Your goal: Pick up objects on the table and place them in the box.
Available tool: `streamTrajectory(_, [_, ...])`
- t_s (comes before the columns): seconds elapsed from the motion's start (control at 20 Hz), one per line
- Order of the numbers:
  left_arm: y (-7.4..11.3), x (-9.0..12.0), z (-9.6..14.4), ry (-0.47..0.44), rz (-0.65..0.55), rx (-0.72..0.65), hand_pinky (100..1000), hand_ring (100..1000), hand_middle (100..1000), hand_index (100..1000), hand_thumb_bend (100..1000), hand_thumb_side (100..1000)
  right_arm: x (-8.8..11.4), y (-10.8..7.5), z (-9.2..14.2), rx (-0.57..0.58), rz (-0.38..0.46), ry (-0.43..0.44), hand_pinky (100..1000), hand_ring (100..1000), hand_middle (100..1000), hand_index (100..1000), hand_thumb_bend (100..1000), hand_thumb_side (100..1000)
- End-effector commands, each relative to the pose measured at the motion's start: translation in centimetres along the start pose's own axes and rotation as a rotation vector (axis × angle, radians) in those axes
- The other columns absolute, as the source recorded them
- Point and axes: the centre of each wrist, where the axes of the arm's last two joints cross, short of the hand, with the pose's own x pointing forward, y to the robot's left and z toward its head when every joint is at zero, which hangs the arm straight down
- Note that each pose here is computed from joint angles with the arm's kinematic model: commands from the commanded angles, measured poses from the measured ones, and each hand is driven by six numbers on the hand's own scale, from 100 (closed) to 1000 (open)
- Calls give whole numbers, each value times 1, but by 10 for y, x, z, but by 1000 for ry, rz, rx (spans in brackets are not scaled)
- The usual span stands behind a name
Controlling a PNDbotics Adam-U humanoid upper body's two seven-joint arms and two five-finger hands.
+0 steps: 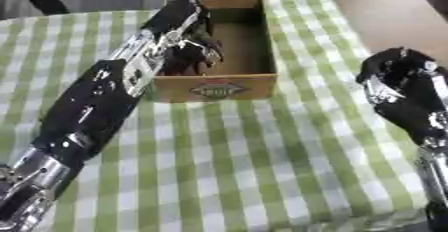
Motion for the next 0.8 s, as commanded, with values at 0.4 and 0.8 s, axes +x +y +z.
streamTrajectory(0.4, [15,-6,1,-12,-16,-150,666,649,709,798,873,455,4,-3,-3,5,17,-11,571,519,515,578,136,190])
streamTrajectory(0.8, [40,-12,6,-32,-6,-151,674,651,718,799,883,481,2,-4,-1,-1,15,-3,571,519,515,578,134,191])
